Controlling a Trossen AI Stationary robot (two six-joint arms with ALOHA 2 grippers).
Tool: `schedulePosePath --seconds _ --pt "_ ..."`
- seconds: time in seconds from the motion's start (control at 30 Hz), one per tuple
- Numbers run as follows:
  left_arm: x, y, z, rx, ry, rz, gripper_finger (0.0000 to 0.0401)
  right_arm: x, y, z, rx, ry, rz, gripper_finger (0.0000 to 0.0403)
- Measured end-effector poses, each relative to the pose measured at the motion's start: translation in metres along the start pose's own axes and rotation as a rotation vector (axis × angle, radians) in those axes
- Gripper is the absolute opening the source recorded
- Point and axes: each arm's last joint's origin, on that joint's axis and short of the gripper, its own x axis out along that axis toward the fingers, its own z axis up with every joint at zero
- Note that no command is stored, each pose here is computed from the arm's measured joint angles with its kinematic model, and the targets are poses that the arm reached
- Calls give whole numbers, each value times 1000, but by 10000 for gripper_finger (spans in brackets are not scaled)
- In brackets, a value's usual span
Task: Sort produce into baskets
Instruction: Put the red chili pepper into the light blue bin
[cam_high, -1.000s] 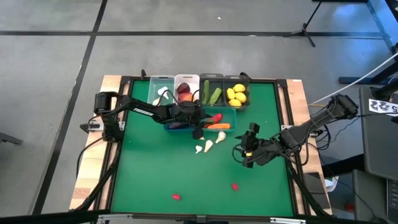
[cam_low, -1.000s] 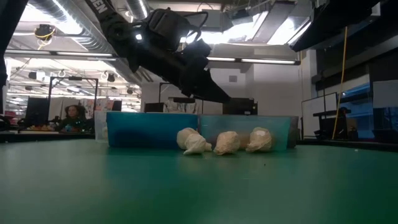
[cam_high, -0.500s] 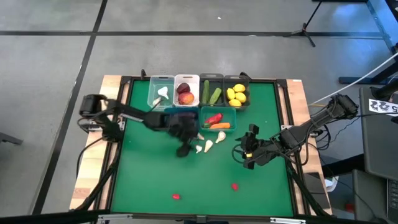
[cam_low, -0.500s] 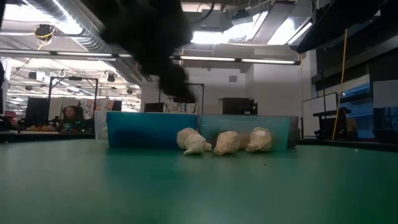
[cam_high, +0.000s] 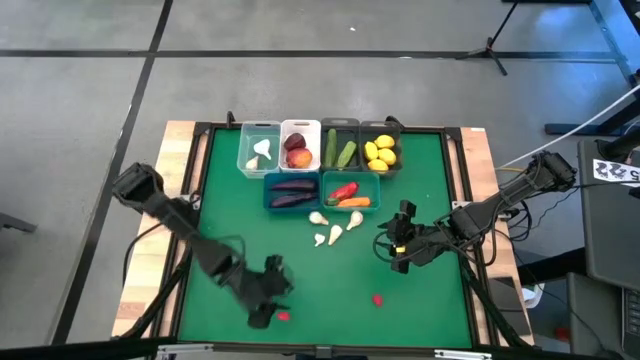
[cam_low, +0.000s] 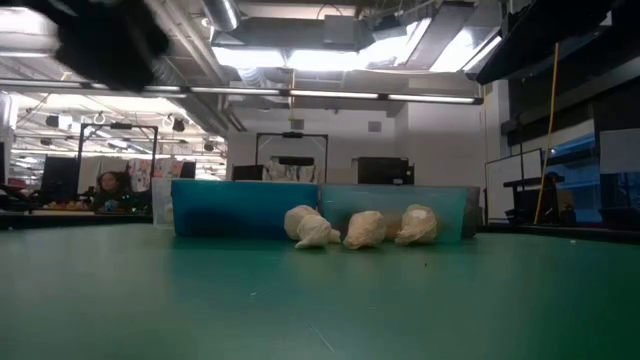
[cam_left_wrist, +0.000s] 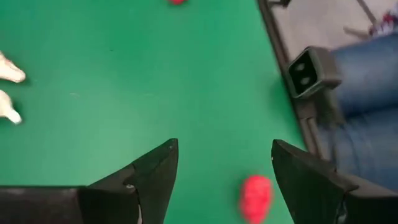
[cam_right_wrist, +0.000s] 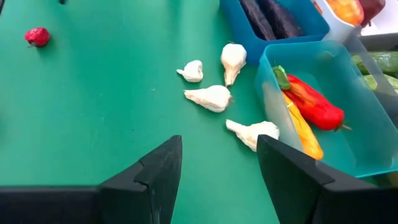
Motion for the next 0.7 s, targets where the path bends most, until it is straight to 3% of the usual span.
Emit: schedulePosePath --seconds 0.13,0.3,0.7 --pt "1 -32 -22 -8 -101 53 251 0 0 0 -2 0 0 209" --pt "7 -50 -39 -40 -192 113 251 0 0 0 1 0 1 209" --pt "42 -48 -76 24 -95 193 251 0 0 0 10 3 9 209"
